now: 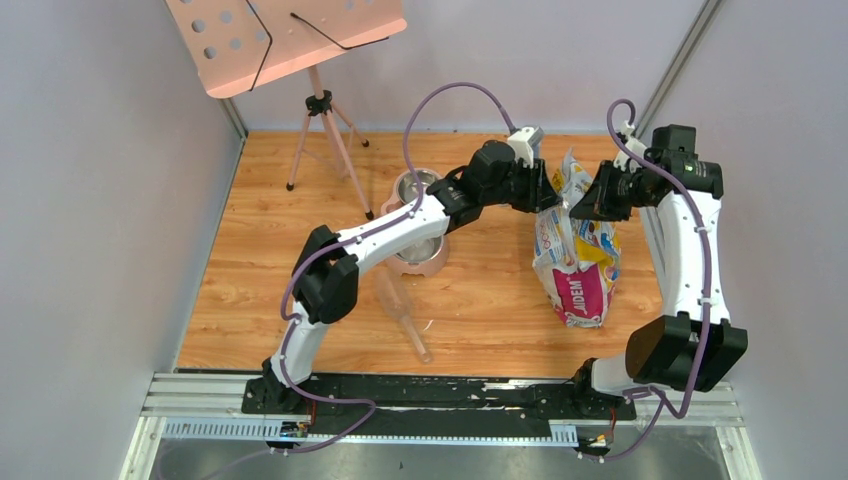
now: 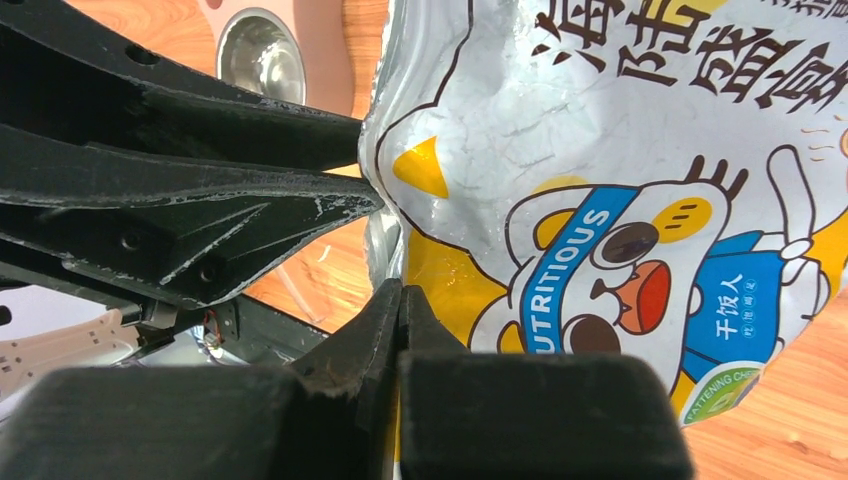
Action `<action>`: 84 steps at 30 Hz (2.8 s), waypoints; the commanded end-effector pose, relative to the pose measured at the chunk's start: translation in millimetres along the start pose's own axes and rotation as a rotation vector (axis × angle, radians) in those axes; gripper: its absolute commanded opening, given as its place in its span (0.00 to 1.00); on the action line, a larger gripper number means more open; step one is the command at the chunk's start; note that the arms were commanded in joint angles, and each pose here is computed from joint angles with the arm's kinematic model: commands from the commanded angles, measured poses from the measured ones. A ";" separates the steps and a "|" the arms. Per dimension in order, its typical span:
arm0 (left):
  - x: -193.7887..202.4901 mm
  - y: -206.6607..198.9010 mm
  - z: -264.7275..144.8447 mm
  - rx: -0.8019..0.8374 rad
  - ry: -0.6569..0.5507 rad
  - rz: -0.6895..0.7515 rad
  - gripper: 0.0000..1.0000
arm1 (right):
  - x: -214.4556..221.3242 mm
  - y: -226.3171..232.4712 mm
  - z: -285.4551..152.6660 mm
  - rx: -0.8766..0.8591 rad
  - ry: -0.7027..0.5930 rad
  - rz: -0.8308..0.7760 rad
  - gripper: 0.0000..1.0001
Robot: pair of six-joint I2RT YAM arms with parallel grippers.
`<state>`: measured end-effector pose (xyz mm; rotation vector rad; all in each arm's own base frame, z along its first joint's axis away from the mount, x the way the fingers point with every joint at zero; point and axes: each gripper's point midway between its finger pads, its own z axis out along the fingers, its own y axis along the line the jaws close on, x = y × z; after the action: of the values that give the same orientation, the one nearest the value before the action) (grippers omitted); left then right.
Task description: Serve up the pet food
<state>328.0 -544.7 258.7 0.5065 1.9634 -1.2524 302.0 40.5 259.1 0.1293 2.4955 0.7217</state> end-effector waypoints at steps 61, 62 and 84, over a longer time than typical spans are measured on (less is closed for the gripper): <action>15.8 8.1 11.9 0.112 0.061 0.018 0.14 | -24.6 6.0 17.5 0.063 0.010 -0.149 0.41; 15.6 8.5 12.1 0.111 0.061 0.018 0.14 | -21.8 3.6 18.7 0.071 0.018 -0.145 0.41; 24.1 19.4 11.1 0.085 0.086 0.023 0.14 | -54.2 -18.6 -24.1 0.334 -0.138 -0.220 0.00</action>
<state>328.5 -549.4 246.1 0.6048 1.9389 -1.3563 323.4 39.4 234.9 0.0281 2.6053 0.5228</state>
